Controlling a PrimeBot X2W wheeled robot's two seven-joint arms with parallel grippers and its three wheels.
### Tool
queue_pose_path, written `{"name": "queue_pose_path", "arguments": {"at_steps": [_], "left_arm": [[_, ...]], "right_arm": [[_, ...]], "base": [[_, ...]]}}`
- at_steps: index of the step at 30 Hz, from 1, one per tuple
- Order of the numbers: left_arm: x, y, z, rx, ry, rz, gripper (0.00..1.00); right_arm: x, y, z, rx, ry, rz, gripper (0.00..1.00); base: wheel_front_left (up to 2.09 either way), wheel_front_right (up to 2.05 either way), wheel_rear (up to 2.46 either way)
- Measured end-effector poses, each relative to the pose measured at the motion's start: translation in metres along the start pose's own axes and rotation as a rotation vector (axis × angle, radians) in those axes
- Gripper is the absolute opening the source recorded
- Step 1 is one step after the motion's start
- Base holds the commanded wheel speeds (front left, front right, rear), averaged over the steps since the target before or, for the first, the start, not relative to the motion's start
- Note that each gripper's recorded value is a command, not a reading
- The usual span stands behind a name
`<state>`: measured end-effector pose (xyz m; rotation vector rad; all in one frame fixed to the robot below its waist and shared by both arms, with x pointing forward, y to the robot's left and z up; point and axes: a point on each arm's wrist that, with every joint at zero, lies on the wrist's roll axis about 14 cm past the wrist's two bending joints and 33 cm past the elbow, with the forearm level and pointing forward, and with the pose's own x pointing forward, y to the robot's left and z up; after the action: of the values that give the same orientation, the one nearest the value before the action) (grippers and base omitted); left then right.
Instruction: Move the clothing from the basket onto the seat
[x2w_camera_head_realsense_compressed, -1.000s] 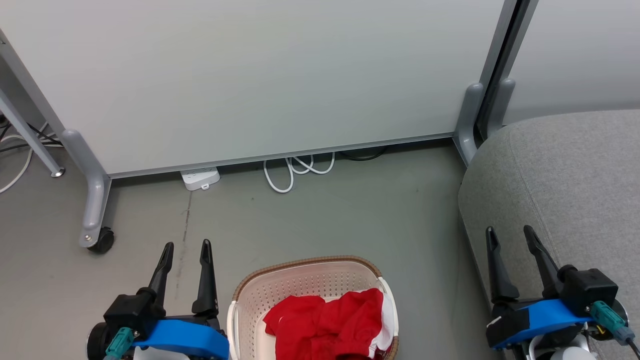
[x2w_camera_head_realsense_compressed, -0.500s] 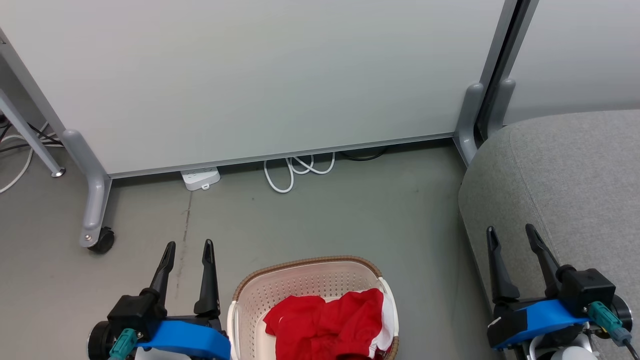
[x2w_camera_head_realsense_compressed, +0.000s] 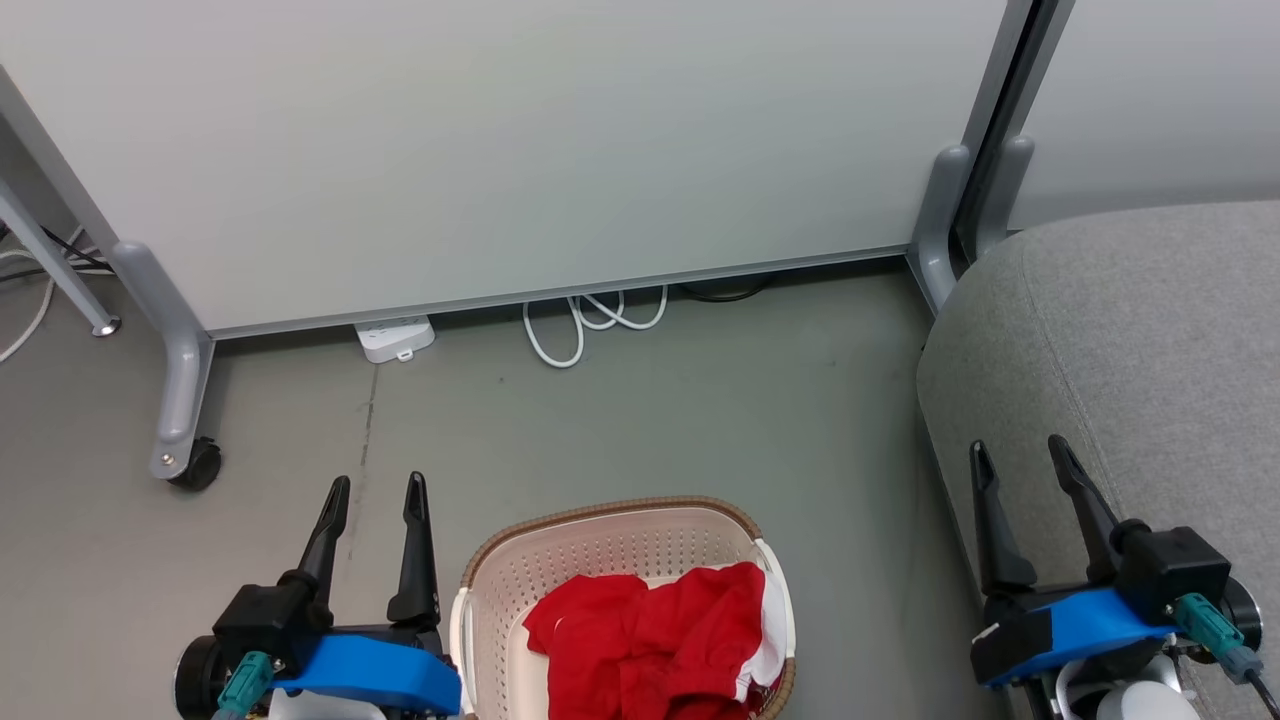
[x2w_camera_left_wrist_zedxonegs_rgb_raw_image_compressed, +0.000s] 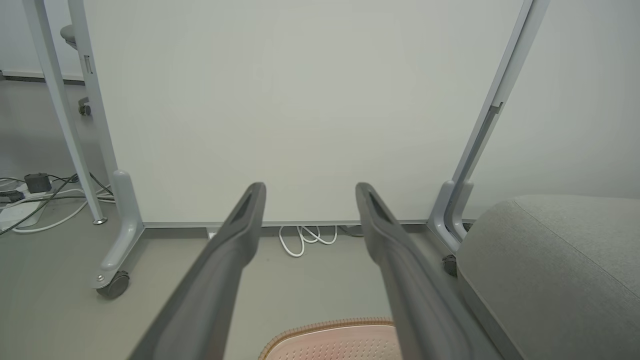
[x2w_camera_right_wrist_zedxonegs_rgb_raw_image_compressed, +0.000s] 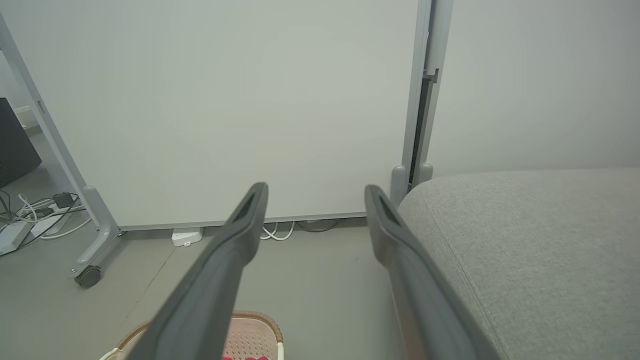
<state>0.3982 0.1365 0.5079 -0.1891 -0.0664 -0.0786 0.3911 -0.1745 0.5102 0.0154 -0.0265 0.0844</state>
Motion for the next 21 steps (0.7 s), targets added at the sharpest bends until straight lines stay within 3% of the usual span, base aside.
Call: {"name": "queue_pose_path", "arguments": {"at_steps": [9, 21], "left_arm": [[0.017, -0.012, -0.047, -0.003, 0.13, -0.054, 1.0], [0.039, -0.049, -0.178, 0.021, 0.507, -0.252, 1.0]], "right_arm": [[0.023, 0.005, 0.003, 0.004, -0.025, 0.022, 1.0], [0.064, -0.008, -0.017, -0.005, -0.019, 0.013, 1.0]], "base": [[0.0, 0.0, 0.0], [0.0, 0.0, 0.0]]}}
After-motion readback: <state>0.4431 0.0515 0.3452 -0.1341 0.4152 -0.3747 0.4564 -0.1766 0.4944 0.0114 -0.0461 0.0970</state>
